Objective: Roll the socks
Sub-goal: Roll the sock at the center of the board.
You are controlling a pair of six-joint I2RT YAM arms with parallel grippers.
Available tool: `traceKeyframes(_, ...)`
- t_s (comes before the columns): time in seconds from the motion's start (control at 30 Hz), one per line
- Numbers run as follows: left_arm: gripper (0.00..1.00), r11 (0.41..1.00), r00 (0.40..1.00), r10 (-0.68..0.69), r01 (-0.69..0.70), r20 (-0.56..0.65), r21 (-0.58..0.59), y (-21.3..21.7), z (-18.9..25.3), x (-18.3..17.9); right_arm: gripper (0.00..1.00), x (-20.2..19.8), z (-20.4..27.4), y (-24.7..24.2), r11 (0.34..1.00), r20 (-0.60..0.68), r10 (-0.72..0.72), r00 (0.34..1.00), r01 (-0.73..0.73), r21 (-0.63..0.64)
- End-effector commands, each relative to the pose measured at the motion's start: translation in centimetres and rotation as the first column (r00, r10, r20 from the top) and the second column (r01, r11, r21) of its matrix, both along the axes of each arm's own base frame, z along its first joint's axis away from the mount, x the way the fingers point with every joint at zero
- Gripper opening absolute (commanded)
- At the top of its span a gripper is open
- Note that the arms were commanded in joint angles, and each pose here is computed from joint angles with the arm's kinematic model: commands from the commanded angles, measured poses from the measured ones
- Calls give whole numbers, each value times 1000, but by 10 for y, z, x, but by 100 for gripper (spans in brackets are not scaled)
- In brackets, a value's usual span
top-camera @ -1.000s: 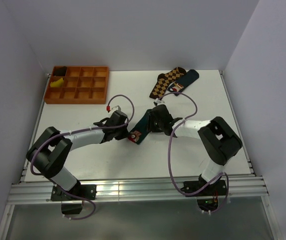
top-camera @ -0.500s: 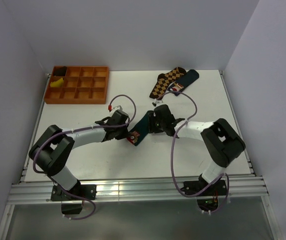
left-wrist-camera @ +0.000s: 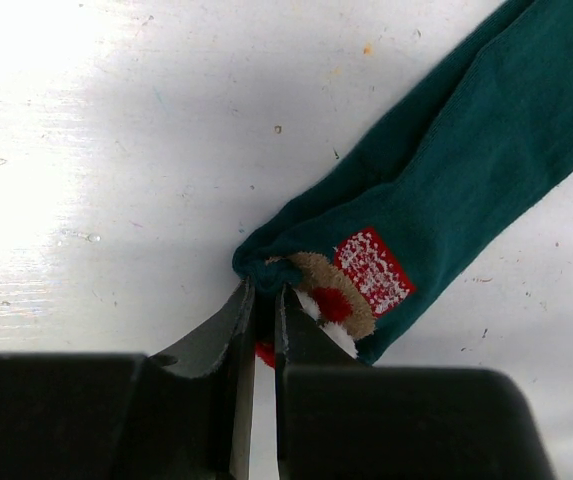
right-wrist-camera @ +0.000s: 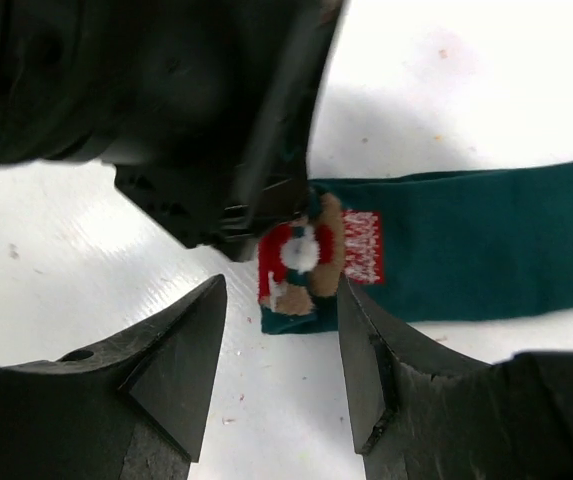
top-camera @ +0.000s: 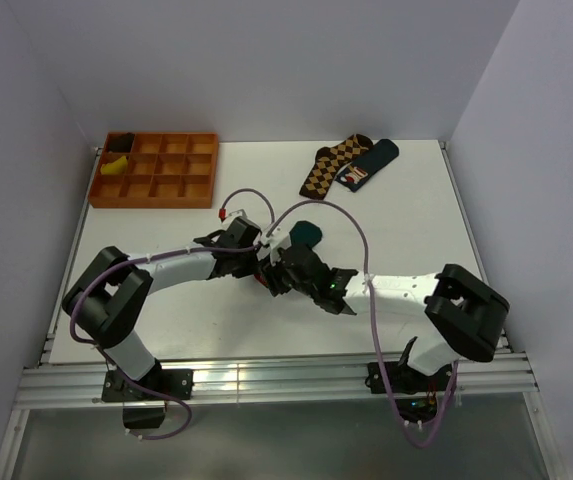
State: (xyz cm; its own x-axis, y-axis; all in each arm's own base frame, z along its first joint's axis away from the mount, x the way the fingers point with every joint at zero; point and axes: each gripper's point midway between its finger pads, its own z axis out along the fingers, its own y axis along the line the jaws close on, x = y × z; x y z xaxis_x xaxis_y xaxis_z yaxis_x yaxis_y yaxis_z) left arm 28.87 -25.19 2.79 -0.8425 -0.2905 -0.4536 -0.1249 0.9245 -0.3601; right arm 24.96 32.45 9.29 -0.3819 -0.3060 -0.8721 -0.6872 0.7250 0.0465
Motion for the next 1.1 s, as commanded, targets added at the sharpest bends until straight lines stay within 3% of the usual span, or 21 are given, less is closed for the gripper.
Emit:
traceKeyframes(0.0,0,999,999,-1,3,-39,41,4,-10,-6,55,9,-1,9,999,117,11,993,-5,-50)
traceKeyframes(0.33,0,999,998,-12,14,-54,34,0,-9,-7,53,-2,-24,26,990,158,78,984,-59,-126)
traceKeyframes(0.7,0,999,998,-20,22,-58,32,-1,-13,-7,53,-11,0,-12,994,157,-86,984,74,86)
traceKeyframes(1.07,0,999,998,-30,33,-59,36,-2,-8,-6,53,-6,-2,-1,999,213,-41,976,36,24)
